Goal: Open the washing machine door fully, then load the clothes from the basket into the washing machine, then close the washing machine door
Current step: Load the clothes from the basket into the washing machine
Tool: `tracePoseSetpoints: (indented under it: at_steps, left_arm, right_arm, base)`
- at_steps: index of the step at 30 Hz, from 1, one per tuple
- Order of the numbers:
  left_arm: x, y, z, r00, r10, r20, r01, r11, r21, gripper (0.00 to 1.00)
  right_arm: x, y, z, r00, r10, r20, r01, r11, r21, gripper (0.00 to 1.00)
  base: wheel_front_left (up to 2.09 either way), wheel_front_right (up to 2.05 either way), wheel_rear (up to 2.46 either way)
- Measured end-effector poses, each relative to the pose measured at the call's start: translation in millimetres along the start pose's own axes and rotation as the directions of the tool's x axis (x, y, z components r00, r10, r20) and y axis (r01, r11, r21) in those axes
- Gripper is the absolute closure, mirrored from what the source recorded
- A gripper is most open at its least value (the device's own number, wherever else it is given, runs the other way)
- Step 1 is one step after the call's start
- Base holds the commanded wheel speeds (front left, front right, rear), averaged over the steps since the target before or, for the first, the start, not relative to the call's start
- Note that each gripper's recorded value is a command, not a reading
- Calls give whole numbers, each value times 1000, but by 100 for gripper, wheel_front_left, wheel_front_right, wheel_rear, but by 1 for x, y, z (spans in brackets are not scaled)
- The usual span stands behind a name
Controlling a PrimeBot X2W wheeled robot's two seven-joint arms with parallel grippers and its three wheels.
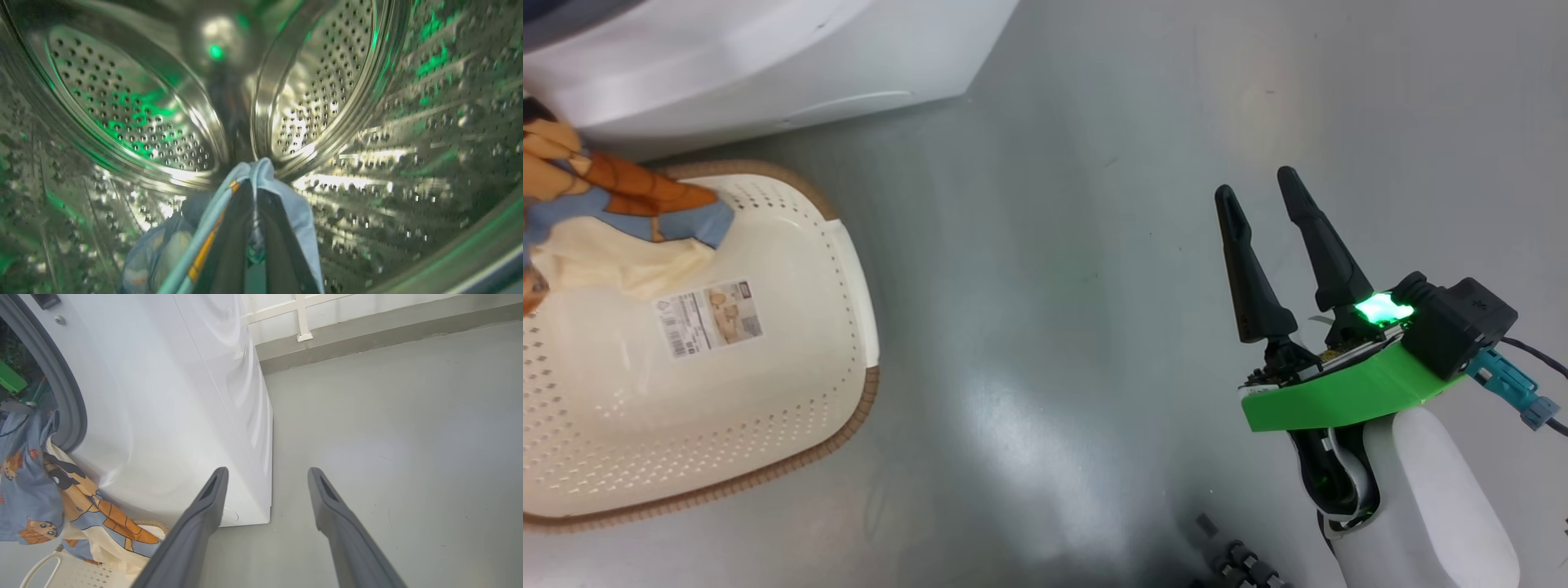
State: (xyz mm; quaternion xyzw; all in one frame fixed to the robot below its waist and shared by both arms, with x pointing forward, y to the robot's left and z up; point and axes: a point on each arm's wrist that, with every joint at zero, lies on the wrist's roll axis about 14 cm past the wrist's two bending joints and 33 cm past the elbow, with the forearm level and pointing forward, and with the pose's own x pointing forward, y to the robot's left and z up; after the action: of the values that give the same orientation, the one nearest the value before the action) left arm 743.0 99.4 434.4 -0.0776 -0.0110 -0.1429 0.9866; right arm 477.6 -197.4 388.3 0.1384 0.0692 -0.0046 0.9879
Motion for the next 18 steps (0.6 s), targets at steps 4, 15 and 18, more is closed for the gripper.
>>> tracePoseSetpoints:
  at_steps: [4, 15, 18]
  left_arm:
    - [9, 7, 39, 988, 37, 149, -30, 998, -48, 100]
    - [-10, 5, -24, 995, 57, -78, -61, 997, -47, 0]
    - [-12, 2, -21, 995, 49, -82, -53, 998, -46, 0]
  right_arm:
    - [0, -5, -2, 1000, -12, -5, 12, 1000, -4, 0]
    - [3, 5, 1, 1000, 13, 7, -13, 1000, 13, 0]
    - [3, 8, 2, 1000, 18, 10, -18, 1000, 17, 0]
  base:
    - [0, 0, 0]
    - [0, 0, 0]
    - [0, 0, 0]
